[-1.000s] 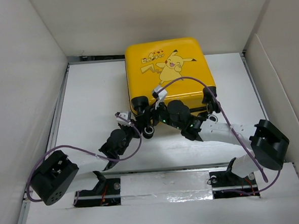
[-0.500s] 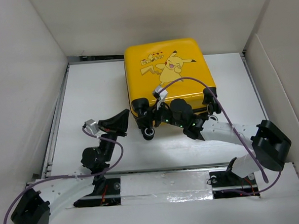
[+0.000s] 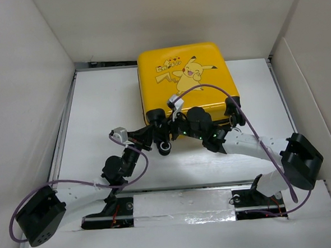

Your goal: Pack the luggage

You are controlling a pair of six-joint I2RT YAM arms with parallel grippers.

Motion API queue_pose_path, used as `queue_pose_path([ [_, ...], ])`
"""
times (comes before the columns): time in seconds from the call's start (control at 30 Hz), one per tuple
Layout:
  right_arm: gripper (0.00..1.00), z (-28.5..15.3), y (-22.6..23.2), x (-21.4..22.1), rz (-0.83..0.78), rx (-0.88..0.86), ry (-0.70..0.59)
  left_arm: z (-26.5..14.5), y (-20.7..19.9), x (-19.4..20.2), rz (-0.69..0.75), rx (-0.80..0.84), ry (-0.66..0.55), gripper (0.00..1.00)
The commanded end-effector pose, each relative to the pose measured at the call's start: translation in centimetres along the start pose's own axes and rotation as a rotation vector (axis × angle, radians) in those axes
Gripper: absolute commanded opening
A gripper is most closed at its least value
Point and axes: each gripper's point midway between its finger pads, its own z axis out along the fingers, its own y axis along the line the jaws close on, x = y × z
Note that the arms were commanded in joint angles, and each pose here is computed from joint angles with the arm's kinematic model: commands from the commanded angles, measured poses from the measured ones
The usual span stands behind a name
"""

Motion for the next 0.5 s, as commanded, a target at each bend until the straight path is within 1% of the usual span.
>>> queue_pose_path([
  [0.0,0.00,-1.6,5.6,-9.5,-0.063,-0.184,-0.222,0.4,-0.1,0.4,0.040,-0.046,0.004,0.00],
  [0.03,0.00,-1.7,5.7,-9.8,-0.066,-0.182,-0.224,0.1,-0.3,0.8,0.042,-0.058,0.011,0.00],
  [0.07,0.00,-1.6,5.4,-11.0,-0.075,-0.172,-0.242,-0.2,1.0,1.1,0.052,-0.153,0.005,0.00],
  [0.13,0.00,-1.6,5.2,-12.1,-0.084,-0.167,-0.251,-0.7,2.3,1.1,0.058,-0.225,-0.006,0.00],
  [0.17,0.00,-1.4,5.6,-12.3,-0.090,-0.186,-0.246,-0.9,2.7,1.2,0.036,-0.258,-0.009,0.00],
  [0.2,0.00,-1.3,5.5,-13.4,-0.101,-0.184,-0.255,-1.6,4.2,1.7,0.042,-0.345,0.006,0.00],
  [0.23,0.00,-1.3,5.7,-13.9,-0.108,-0.191,-0.260,-1.9,4.6,1.8,0.032,-0.372,0.009,0.00],
  [0.33,0.00,-0.6,5.6,-14.9,-0.131,-0.194,-0.251,-2.8,5.7,2.2,0.013,-0.427,0.024,0.00],
  [0.47,0.00,0.7,6.1,-14.4,-0.138,-0.238,-0.216,-2.9,4.9,2.3,0.022,-0.367,0.049,0.00],
])
